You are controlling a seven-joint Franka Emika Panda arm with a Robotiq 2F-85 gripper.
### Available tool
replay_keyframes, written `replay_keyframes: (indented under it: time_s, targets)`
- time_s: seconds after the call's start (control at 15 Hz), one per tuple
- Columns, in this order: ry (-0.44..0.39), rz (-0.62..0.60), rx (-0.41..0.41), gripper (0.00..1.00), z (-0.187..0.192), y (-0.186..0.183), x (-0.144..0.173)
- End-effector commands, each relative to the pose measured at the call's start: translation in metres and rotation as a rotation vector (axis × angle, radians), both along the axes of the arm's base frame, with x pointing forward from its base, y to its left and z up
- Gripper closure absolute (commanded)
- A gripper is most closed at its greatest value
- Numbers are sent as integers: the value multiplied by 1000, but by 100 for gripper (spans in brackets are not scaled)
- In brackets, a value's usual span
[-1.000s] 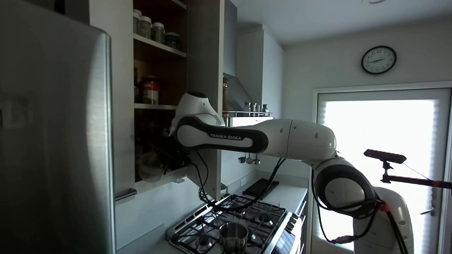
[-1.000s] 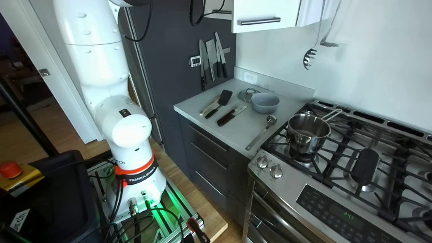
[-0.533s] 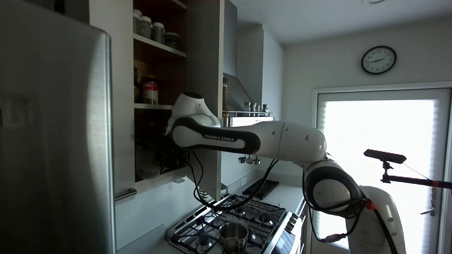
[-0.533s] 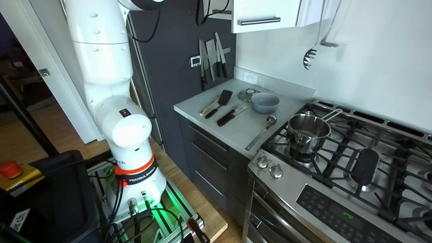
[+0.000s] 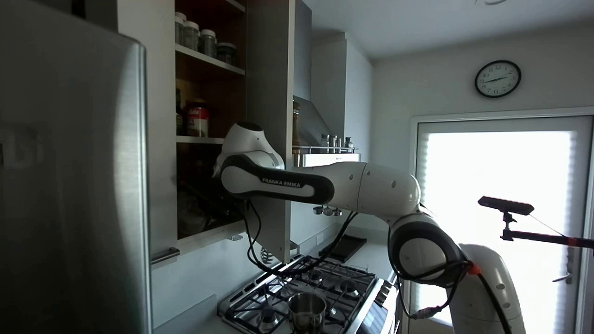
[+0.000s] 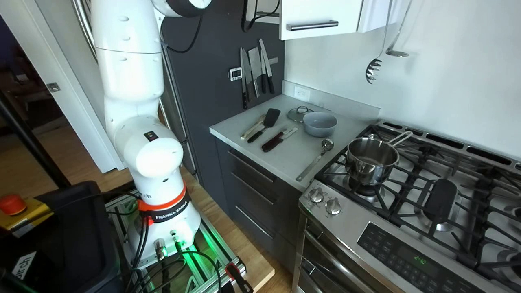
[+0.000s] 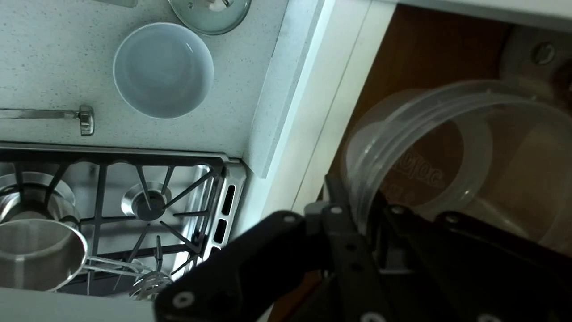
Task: Open the right door of the upper cabinet then put the clear container in the cabinet and close the cabinet door.
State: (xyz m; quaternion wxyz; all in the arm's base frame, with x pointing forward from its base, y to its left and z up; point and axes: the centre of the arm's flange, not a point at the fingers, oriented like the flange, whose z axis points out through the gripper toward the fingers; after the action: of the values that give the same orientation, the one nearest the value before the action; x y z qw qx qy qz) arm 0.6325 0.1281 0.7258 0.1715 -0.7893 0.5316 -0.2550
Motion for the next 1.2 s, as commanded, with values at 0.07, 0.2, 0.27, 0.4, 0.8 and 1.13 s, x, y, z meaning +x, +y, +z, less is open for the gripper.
replay_keyframes:
  time_s: [0.07, 0.2, 0.27, 0.4, 0.8, 1.13]
  targets:
    - [-7, -25, -1, 54, -1, 6, 14]
    - [-12, -25, 2, 38, 0, 6, 16]
    - [-18, -25, 5, 32, 0, 6, 16]
    - [-33, -22, 11, 16, 4, 6, 15]
    - [-102, -17, 36, 0, 20, 4, 0]
    - [-150, -5, 31, 0, 38, 3, -32]
